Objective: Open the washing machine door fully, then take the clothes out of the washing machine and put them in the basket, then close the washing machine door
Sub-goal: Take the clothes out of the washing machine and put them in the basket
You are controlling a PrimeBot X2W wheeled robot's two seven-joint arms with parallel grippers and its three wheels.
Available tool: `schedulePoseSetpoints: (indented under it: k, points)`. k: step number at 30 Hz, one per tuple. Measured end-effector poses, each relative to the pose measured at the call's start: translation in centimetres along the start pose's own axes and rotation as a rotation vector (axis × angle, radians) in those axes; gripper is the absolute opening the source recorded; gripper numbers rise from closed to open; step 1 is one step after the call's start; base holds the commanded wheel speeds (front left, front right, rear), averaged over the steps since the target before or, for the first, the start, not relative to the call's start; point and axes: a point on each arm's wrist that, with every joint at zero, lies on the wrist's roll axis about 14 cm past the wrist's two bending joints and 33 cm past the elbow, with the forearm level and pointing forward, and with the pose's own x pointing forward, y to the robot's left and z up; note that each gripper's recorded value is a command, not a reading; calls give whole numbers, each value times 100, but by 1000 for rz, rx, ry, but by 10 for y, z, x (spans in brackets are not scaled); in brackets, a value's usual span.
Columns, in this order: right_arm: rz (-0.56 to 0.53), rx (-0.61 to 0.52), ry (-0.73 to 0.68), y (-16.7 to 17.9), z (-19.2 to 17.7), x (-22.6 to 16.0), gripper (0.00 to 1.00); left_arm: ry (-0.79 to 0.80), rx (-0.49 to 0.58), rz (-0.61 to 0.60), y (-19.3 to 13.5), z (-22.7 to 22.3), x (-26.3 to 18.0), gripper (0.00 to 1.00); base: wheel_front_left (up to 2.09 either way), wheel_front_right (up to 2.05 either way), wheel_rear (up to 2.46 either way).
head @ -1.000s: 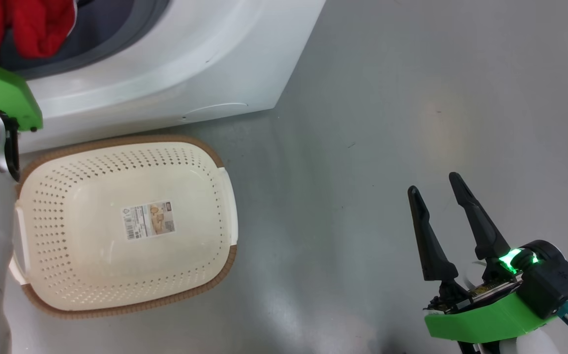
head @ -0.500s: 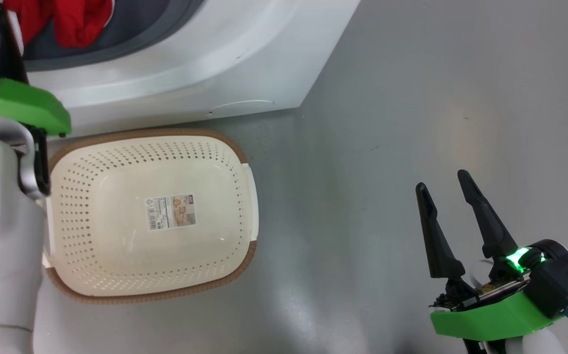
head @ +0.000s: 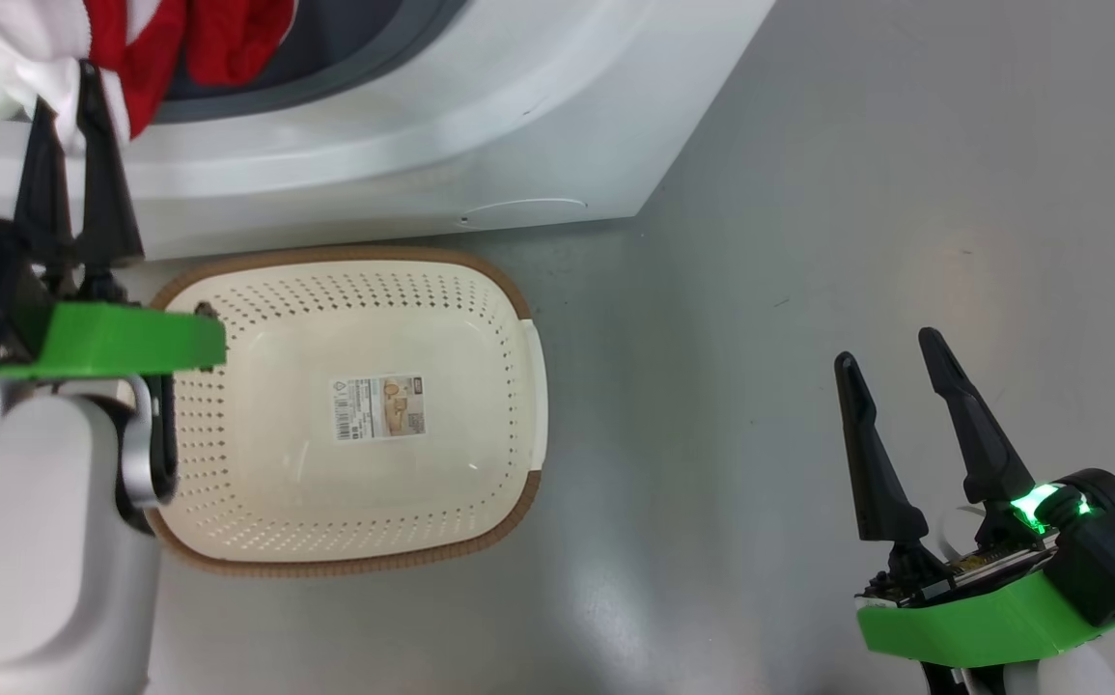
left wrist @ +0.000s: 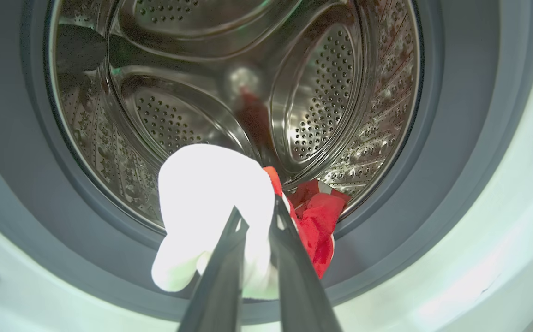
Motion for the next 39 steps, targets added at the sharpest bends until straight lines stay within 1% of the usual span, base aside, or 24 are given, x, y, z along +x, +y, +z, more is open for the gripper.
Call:
schedulePoseSetpoints:
  k: [8, 16, 22, 28, 32, 36, 37, 38, 39]
  points:
    - [24, 10, -5, 8, -1, 4, 100, -104, -14, 16, -4, 37, -28, 0, 0, 0, 0]
    - [36, 14, -12, 12, 1, 7, 100, -154, -40, 16, -15, 61, -51, 0, 0, 0, 0]
    - [47, 9, -15, 15, 1, 9, 100, -301, -47, 15, -20, 112, -64, 0, 0, 0, 0]
    - [60, -1, -19, 18, 2, 9, 100, -455, -6, 5, -21, 166, -77, 0, 0, 0, 0]
    - [62, -1, -21, 19, 3, 10, 100, -525, 7, 1, -21, 191, -86, 0, 0, 0, 0]
    - [62, -1, -19, 19, 2, 9, 100, -540, 1, -4, -23, 200, -88, 0, 0, 0, 0]
    - [61, -1, -19, 19, 2, 9, 100, -523, -8, -5, -23, 196, -87, 0, 0, 0, 0]
    - [60, -1, -16, 18, 1, 9, 100, -465, -43, -5, -23, 181, -81, 0, 0, 0, 0]
    - [60, -1, -15, 18, 1, 9, 100, -422, -57, -4, -23, 169, -77, 0, 0, 0, 0]
